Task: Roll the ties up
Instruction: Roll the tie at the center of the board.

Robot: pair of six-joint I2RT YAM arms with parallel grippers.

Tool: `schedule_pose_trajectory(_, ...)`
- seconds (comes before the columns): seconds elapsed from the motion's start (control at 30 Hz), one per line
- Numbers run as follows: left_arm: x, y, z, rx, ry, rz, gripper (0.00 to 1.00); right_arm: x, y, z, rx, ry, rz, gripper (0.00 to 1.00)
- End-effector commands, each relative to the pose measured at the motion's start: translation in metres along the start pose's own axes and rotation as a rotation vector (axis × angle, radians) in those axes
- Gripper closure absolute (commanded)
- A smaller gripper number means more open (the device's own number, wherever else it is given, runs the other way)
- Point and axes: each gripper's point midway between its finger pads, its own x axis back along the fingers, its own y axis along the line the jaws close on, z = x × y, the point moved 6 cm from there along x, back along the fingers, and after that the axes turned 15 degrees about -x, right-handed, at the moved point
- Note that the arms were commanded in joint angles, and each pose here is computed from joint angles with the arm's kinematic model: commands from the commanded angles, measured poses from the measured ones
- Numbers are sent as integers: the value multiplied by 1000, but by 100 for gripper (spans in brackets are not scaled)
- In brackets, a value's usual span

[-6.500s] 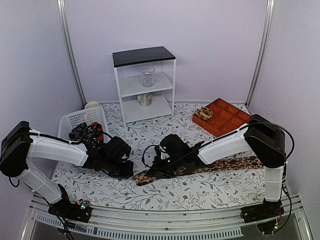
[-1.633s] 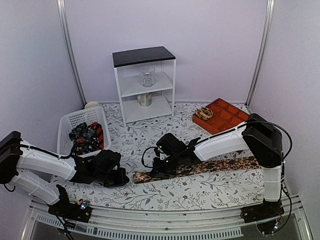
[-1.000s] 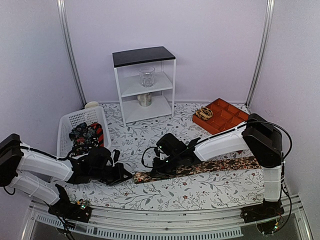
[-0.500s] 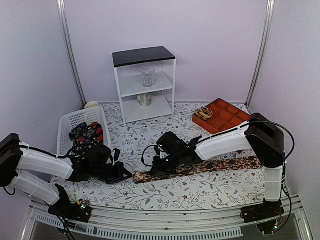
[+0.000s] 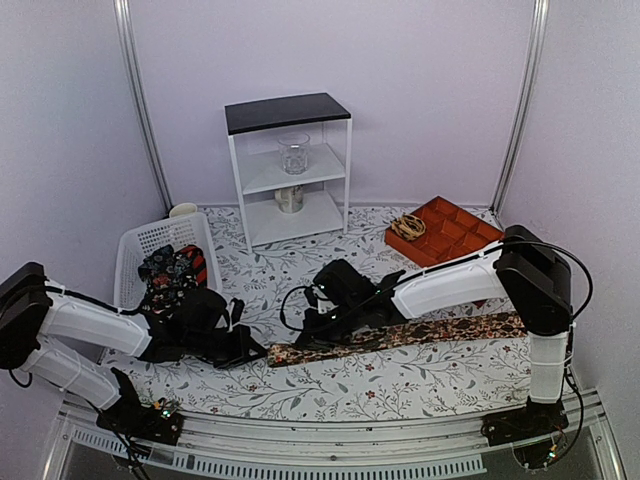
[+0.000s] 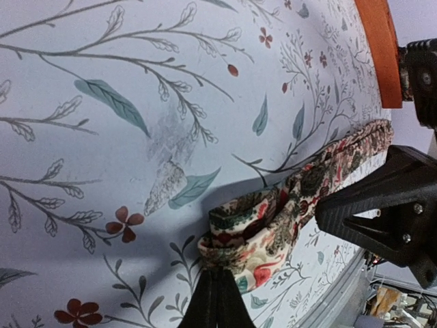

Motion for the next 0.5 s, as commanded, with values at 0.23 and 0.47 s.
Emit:
schedule_pose_trajectory(0.23, 2, 2, -3, -3, 6, -37, 100, -27, -22, 4, 1, 84, 67, 100)
schedule_pose_trajectory(0.47, -4, 16, 9, 15, 63, -96, 100, -28, -39, 5, -6, 69, 125, 100)
